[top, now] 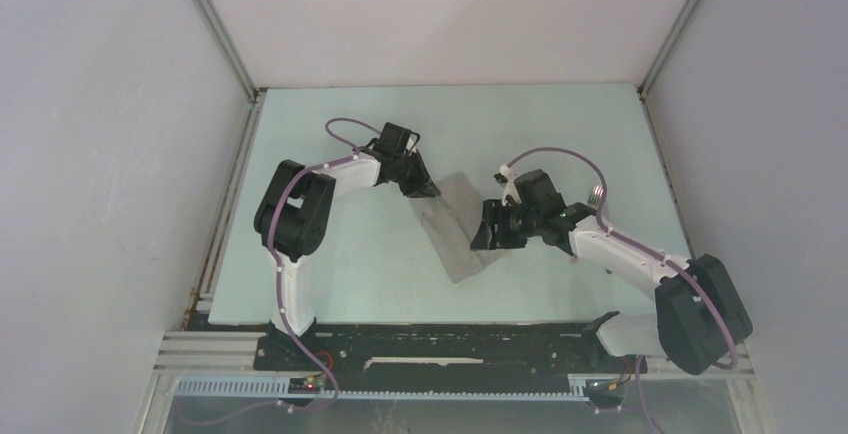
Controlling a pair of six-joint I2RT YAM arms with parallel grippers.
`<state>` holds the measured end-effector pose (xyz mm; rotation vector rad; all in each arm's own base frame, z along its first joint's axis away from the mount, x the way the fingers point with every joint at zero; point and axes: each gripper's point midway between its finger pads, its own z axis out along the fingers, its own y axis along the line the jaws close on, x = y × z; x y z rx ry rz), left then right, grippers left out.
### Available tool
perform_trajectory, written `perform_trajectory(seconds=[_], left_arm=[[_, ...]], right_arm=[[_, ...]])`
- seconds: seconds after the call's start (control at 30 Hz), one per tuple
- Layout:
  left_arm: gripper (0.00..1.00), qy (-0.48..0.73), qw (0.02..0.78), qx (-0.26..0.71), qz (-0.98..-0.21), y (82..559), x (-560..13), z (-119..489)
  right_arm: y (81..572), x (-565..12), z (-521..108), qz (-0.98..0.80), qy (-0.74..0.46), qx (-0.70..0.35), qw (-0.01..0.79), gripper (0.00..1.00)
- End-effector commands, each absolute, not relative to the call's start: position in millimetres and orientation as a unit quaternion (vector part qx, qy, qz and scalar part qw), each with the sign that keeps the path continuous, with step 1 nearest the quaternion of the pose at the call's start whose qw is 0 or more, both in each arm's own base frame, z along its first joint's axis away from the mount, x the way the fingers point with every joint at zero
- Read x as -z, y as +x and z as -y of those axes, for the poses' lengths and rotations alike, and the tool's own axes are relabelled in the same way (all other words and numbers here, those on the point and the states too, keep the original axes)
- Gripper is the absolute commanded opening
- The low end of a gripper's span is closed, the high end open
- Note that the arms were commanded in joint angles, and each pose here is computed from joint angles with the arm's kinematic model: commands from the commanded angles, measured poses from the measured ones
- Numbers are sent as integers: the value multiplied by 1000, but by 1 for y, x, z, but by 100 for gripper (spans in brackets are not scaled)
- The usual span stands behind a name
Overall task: Fold the napkin into a case and place the utensils inside
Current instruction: Fold the lower triangle-folded napkin at the center of the board, then smooth out the 2/3-rectangle-folded napkin at the center of the board.
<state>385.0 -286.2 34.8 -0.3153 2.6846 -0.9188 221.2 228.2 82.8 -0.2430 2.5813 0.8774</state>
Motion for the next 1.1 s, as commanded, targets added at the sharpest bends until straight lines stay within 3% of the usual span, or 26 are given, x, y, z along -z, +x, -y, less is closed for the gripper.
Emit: perform_trajectory(seconds=[0.0, 0.07, 0.13, 0.4, 0.67, 0.77, 0.93, 1.07], left_arm=[[14, -91, 163, 331, -925, 395, -48, 293], [14, -91, 164, 330, -925, 396, -48, 292], [14, -91, 164, 329, -925, 396, -49, 292], [14, -89, 164, 330, -925, 398, -49, 293], [18, -82, 164, 332, -925, 397, -53, 294], [36, -68, 171, 349, -919, 398, -71, 299], [75, -29, 215, 396, -892, 396, -135, 303], [78, -31, 259, 431, -864, 392, -162, 290]], right_arm=[[212, -96, -263, -890, -117, -405, 172, 52], [208, -88, -278, -881, -118, -436, 138, 39], [212, -85, -284, -873, -114, -456, 128, 36], [228, -62, -276, -851, -75, -513, 83, 61], [236, -24, -255, -860, -6, -507, 58, 63], [239, -20, -254, -866, 2, -497, 63, 65], [239, -18, -252, -871, 3, -487, 68, 64], [238, -18, -253, -871, 0, -487, 68, 64]])
